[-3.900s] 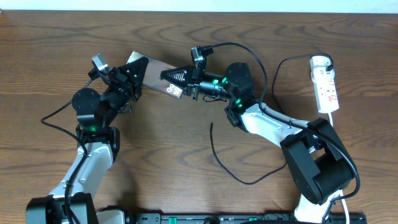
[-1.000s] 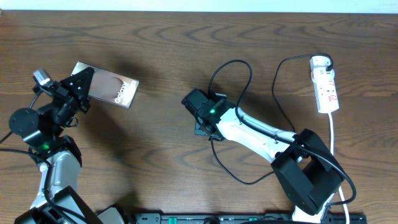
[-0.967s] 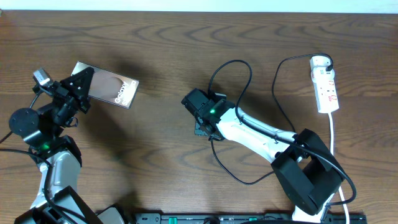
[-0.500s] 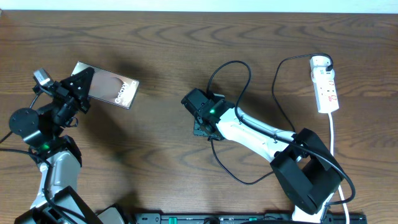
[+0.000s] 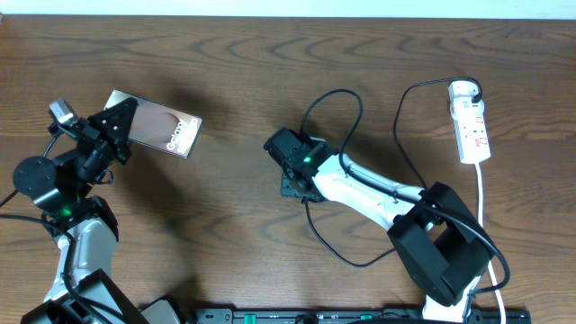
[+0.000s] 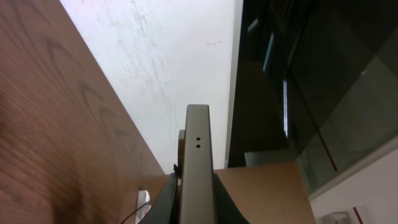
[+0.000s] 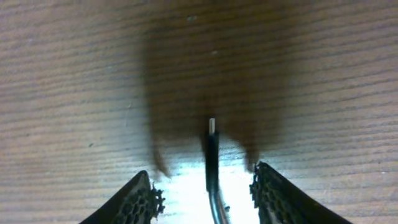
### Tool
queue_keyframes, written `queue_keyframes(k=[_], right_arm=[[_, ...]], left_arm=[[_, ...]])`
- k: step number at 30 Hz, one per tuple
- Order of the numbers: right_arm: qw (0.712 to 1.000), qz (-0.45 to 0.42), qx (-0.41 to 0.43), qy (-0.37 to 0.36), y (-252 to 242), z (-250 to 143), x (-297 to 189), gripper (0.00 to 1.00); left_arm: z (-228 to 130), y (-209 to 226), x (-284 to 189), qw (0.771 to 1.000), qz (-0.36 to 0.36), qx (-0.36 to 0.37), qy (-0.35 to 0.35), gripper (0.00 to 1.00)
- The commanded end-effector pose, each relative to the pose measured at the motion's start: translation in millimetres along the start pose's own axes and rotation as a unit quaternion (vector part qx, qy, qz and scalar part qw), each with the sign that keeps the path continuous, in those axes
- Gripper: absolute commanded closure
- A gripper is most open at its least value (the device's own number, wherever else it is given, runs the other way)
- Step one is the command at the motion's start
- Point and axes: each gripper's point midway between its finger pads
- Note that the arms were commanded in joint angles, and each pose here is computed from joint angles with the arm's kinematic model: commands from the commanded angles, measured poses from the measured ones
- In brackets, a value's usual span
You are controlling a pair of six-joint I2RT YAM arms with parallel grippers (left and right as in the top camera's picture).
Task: Plug charger to phone and switch on socket
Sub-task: 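Lower the right gripper over the black cable's USB-C plug, then close the right gripper on the USB-C plug and lift it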
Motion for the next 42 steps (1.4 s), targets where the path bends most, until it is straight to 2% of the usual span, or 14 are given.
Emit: queue_keyframes(k=[1, 4, 8, 11, 13, 21, 31, 37, 39, 42], right_arm=[[1.000, -0.009, -0.001, 0.010, -6, -3, 8, 0.55], [1.000, -0.009, -0.001, 0.010, -6, -3, 8, 0.65], [1.000, -0.009, -0.002, 0.010, -6, -3, 8, 0.64], [1.000, -0.009, -0.003, 0.011, -6, -3, 8, 0.67], [1.000, -0.011, -0.003, 0.013, -6, -4, 11, 0.72], [1.000, -0.006, 0.003, 0.024, -7, -5, 14, 0.75], [1.000, -0.006, 0.002, 0.024, -7, -5, 14, 0.99], [1.000, -0.003, 0.003, 0.025, -6, -4, 13, 0.99], [0.999, 0.013, -0.006, 0.031, 0, -2, 11, 0.99], [0.987, 0.126, -0.066, 0.072, 38, 1, -5, 0.99]], left_arm=[[0, -10, 0, 1.000, -0.009, 0.019, 0.004, 0.93], [0, -10, 0, 1.000, -0.009, 0.019, 0.005, 0.93], [0, -10, 0, 1.000, -0.009, 0.019, 0.005, 0.93], [0, -10, 0, 1.000, -0.009, 0.019, 0.005, 0.93], [0, -10, 0, 1.000, -0.009, 0.019, 0.005, 0.93], [0, -10, 0, 1.000, -0.009, 0.019, 0.004, 0.93], [0, -10, 0, 1.000, -0.009, 0.019, 0.005, 0.93], [-1, -10, 0, 1.000, -0.009, 0.019, 0.006, 0.93], [-1, -10, 0, 1.000, -0.009, 0.019, 0.007, 0.93], [-1, -10, 0, 1.000, -0.009, 0.019, 0.007, 0.93]])
Point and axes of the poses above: each gripper's point midway between its finger pads, its own x axis out along the fingers, its own y axis along the line the jaws close on, z = x × y
